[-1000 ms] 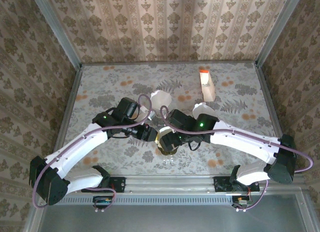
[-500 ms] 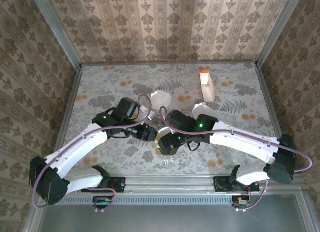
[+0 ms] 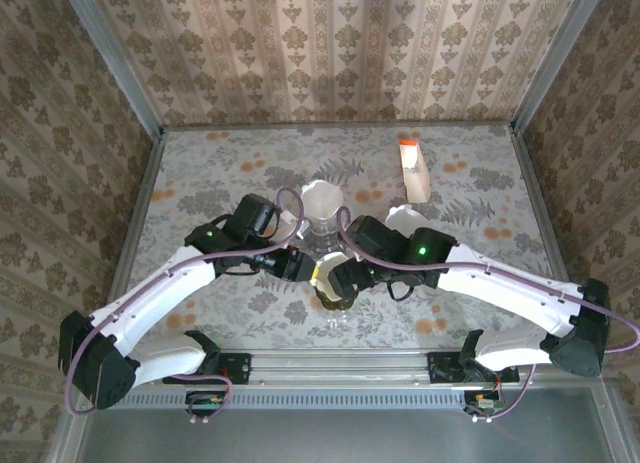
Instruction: Place the coffee filter in the dripper
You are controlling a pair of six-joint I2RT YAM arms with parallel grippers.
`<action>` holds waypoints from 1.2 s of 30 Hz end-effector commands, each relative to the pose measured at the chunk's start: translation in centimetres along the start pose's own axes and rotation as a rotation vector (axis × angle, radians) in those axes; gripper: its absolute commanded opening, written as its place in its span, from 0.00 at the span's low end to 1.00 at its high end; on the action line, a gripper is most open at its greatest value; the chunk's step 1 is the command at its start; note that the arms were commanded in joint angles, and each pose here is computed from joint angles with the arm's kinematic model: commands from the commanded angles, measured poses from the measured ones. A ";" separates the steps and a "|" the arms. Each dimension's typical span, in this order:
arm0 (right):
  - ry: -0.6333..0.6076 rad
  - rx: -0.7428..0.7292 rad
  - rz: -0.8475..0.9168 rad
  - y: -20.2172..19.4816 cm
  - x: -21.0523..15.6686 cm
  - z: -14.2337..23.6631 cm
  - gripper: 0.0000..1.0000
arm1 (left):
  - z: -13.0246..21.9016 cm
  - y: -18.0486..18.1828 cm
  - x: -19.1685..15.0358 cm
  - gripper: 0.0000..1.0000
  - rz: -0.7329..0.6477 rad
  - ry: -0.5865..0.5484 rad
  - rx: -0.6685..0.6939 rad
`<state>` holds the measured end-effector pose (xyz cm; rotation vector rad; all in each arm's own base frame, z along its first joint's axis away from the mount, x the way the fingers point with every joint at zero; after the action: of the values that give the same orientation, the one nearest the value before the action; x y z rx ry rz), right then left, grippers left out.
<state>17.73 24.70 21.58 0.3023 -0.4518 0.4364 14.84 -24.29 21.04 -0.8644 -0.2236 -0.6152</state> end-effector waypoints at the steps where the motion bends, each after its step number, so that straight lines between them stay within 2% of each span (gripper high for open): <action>1: 0.042 -0.083 -0.034 -1.8 -1.0 -0.4 0.86 | -0.2 -0.3 -0.2 0.32 0.003 0.012 -0.022; 19: 0.193 -0.144 -0.033 -1.5 -1.3 -5.8 0.87 | -0.2 -0.5 -0.1 0.33 -0.001 0.010 -0.028; 36: 0.256 -0.194 -0.050 -1.9 -2.0 -7.8 0.86 | 0.6 -0.8 -0.2 0.51 -0.010 -0.002 -0.011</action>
<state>19.79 25.84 14.44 0.1157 -0.2660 0.3918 14.79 -24.33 21.19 -0.8720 -0.2233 -0.6145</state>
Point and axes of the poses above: each hand's point on the last joint's axis, 136 mm out from that joint toward the fingers, its own z axis back along the fingers, its own y axis along the line the jaws close on, x = y × z, the point moved 3 cm from there along z, back along the fingers, and after that the axes turned 2 degrees about -z, right-handed, at the moved point
